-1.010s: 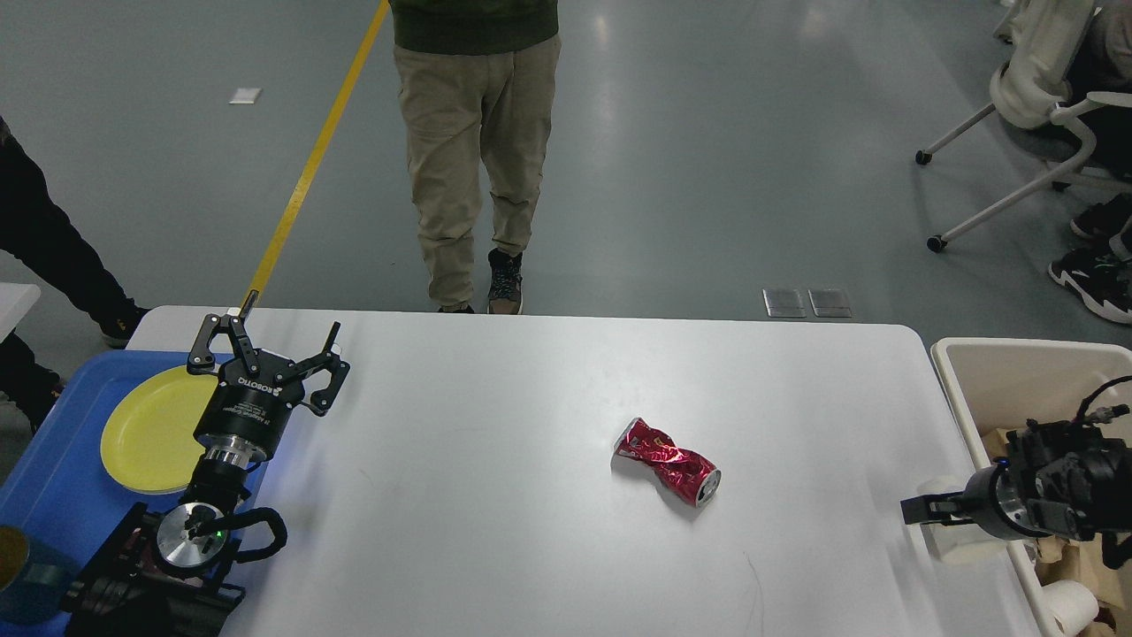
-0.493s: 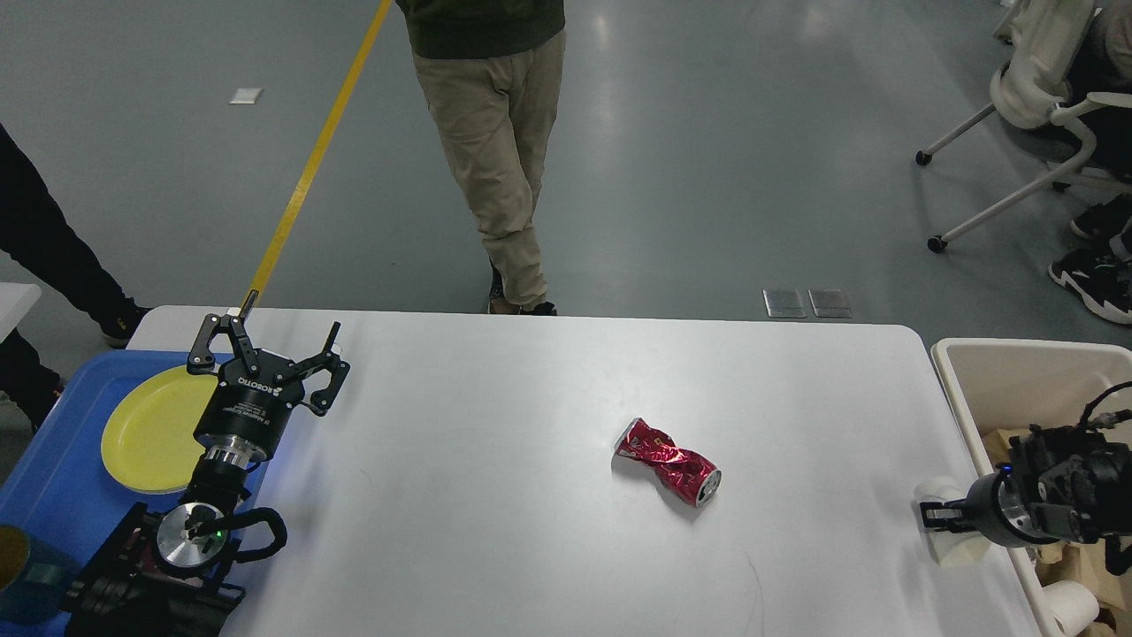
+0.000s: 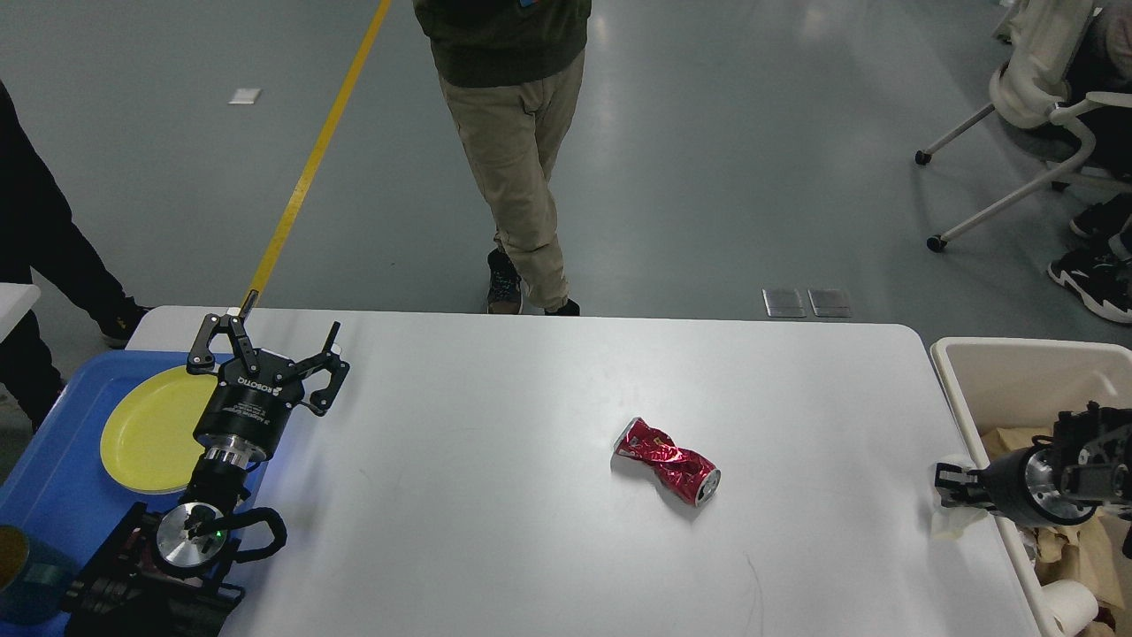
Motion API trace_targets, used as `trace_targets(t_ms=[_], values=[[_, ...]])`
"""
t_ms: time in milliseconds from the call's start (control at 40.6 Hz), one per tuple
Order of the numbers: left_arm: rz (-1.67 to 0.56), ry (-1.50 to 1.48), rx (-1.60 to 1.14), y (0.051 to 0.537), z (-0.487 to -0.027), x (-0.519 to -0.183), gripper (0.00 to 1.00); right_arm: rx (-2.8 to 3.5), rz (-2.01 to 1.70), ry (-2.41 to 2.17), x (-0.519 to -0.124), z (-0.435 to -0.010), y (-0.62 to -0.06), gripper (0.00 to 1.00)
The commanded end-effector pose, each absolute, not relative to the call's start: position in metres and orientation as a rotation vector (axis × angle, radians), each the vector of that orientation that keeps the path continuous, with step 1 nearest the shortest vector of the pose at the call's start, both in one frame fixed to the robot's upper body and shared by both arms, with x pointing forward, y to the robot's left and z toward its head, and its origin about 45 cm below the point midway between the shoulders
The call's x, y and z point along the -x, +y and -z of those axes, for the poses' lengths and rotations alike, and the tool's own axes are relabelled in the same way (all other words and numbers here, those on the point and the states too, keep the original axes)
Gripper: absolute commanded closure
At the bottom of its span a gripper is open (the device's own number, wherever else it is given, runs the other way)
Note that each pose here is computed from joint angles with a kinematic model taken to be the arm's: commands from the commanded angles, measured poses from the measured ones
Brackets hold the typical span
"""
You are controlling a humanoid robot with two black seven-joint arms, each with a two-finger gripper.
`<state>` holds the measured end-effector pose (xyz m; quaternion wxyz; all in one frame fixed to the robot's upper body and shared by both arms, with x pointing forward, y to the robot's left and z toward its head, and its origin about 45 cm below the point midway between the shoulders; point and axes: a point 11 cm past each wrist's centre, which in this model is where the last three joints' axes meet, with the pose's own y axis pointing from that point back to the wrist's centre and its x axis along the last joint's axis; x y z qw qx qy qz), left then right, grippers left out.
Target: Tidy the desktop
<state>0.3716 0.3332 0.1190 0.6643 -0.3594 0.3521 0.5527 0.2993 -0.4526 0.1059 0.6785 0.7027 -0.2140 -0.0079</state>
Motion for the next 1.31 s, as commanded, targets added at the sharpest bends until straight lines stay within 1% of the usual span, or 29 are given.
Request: trace_targets(t_ms=[0,345,419,542,690,862,961,1134,1281], values=[[-1.248,0.795,0.812,0.333,-0.119,-0.372,0.04,-1.641,0.078,-0.473,-0.31,-0.135,-0.437,1.0],[-1.247,0.796,0.813,0.333,-0.119,-0.372,0.04,-1.575,0.263,-0.436,-0.347,-0.245,-0.4,1.0],[-1.247,0.796,0.813,0.333,-0.119,-0.372,0.04,-1.533,0.254,-0.426,-0.346,-0.276,-0.389,1.0],[-1.248,0.795,0.812,0.333,-0.119,-0.372,0.04,-1.523,0.232,-0.422,-0.341,-0.312,-0.362,1.0],[-1.25,0.796,0.811,0.333,-0.119,-0.372,0.04,-1.516,0.243,-0.454,-0.326,-0.35,-0.339,1.0],[-1.25,0.795,0.813,0.333,-0.119,-0.372,0.04,-1.495,0.226,-0.388,-0.295,-0.37,-0.304,1.0],[-1.252,0.796,0.813,0.334,-0.119,-0.371,0.04,-1.521,0.201,-0.386,-0.295,-0.383,-0.293,1.0],[-1.251,0.797,0.814,0.333,-0.118,-0.371,0.04,-1.535,0.211,-0.409,-0.295,-0.386,-0.296,1.0],[-1.25,0.796,0.815,0.333,-0.119,-0.372,0.04,-1.503,0.211,-0.5,-0.298,-0.385,-0.316,1.0]])
